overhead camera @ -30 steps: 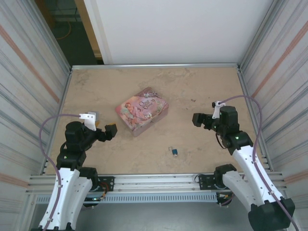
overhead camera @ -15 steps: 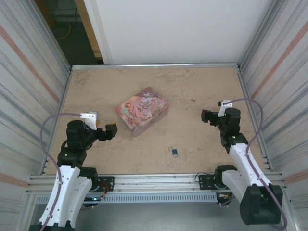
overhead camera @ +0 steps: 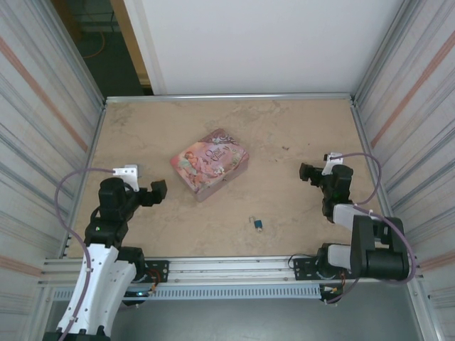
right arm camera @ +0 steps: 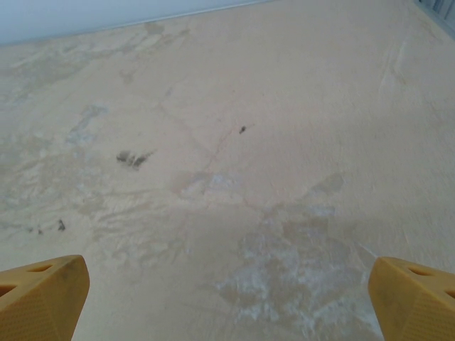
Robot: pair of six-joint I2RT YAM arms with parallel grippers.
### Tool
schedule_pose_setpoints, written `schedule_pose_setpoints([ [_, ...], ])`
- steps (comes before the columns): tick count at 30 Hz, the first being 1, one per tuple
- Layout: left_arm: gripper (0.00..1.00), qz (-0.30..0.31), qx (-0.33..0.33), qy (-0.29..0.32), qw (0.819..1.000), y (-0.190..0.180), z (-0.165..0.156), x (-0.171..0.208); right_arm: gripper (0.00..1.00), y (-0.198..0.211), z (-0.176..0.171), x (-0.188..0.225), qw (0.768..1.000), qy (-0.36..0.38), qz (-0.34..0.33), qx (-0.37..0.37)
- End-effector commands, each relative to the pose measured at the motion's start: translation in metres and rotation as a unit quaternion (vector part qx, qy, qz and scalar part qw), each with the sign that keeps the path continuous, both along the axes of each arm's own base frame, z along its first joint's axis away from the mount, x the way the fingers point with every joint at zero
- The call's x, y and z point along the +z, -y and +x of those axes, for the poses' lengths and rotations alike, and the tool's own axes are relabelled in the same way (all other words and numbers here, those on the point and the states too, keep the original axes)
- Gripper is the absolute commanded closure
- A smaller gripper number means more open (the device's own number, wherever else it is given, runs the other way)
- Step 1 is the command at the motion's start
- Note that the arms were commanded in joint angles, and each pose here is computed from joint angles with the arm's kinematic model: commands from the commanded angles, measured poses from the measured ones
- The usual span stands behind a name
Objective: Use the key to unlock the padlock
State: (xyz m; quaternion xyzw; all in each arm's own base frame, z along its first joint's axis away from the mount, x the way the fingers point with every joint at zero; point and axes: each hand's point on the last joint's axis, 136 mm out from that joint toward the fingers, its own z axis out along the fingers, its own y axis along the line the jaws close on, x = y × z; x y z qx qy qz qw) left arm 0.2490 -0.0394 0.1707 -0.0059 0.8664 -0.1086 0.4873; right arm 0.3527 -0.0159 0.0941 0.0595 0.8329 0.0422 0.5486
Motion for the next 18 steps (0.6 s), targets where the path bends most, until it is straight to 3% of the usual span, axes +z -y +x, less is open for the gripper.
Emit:
schedule_pose_setpoints([
  [1,0.01,0.018,0.090,-0.012,0.996,-0.030,0.005,-0.006,0.01,0.000,0.015,0.018,0.998,0.059,0.002,0.010],
  [10,0.01,0.050,0.132,-0.011,0.990,-0.047,0.025,-0.016,0.01,0.000,0.027,-0.003,0.998,0.052,0.005,0.017],
  [18,0.01,0.078,0.170,-0.017,0.982,-0.062,0.035,-0.030,0.01,0.000,0.042,-0.013,1.000,-0.005,-0.014,0.003],
])
